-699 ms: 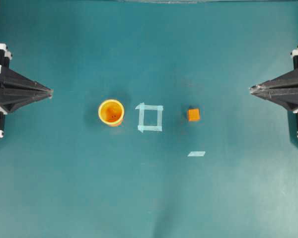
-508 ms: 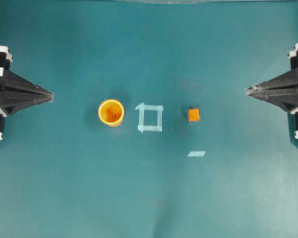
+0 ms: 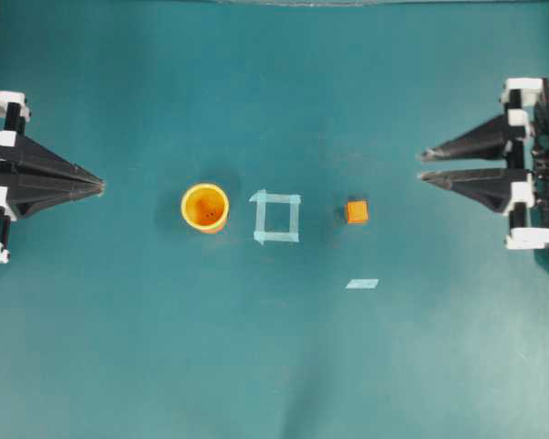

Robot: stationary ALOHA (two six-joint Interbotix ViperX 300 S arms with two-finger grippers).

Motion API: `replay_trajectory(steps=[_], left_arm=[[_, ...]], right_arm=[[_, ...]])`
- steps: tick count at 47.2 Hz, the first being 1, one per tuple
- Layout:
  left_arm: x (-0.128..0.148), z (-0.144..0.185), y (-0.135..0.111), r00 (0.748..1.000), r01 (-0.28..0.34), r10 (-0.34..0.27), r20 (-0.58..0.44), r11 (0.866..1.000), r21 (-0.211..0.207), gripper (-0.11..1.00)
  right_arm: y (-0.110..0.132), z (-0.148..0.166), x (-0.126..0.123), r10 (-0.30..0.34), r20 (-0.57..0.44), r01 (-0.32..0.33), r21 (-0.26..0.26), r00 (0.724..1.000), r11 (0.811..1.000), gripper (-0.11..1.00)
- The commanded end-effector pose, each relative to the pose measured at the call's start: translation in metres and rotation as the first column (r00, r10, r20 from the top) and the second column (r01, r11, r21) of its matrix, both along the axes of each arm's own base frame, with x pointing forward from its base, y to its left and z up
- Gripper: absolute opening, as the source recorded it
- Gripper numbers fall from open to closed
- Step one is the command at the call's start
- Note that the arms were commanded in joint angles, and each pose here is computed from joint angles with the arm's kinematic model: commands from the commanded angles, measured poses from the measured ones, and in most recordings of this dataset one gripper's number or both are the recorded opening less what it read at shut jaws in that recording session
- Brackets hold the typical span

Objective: Move the block to the right with right arm.
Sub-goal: 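Move the open right gripper left over the small orange cube, then close the right gripper on the orange cube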

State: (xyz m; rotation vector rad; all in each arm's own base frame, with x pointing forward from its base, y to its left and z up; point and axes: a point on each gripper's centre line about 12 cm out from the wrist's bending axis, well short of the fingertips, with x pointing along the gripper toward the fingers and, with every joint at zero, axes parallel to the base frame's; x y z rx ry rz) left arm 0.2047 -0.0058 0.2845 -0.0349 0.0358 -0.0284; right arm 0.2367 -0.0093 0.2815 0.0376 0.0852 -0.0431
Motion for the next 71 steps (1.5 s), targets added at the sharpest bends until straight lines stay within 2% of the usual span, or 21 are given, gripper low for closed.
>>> replay_trajectory(steps=[1,4,18,27,34,42,65,71], left_arm=[[0.003,0.010,-0.001,1.000,0.005,-0.005,0.023,1.000,0.002,0.00],[0.003,0.010,-0.001,1.000,0.005,-0.005,0.022,1.000,0.002,0.00],[0.003,0.009,-0.001,1.000,0.005,-0.005,0.020,1.000,0.002,0.00],[0.002,0.008,-0.001,1.000,0.005,-0.005,0.009,1.000,0.004,0.00],[0.002,0.008,-0.001,1.000,0.005,-0.005,0.002,1.000,0.005,0.00],[0.002,0.008,-0.001,1.000,0.006,-0.006,0.002,1.000,0.005,0.00],[0.001,0.006,-0.001,1.000,0.005,-0.005,-0.012,1.000,0.005,0.00],[0.001,0.006,-0.001,1.000,0.007,-0.006,-0.015,1.000,0.007,0.00]], right_arm=[[-0.002,0.008,0.009,-0.006,0.008,0.006,0.004,1.000,1.000,0.44],[-0.003,0.004,0.015,-0.009,-0.012,0.009,0.005,1.000,1.000,0.48],[-0.007,-0.016,0.048,-0.017,-0.116,0.018,0.004,0.993,1.000,0.52],[-0.008,-0.035,0.072,-0.014,-0.213,0.014,-0.001,0.977,1.000,0.58],[-0.009,-0.058,0.088,-0.010,-0.338,0.005,-0.015,0.941,1.000,0.59],[-0.010,-0.088,0.095,-0.007,-0.446,0.001,-0.013,0.895,1.000,0.59],[-0.009,-0.150,0.085,-0.002,-0.605,0.003,0.001,0.796,1.000,0.61],[-0.009,-0.162,0.082,-0.001,-0.624,0.004,0.003,0.781,1.000,0.61]])
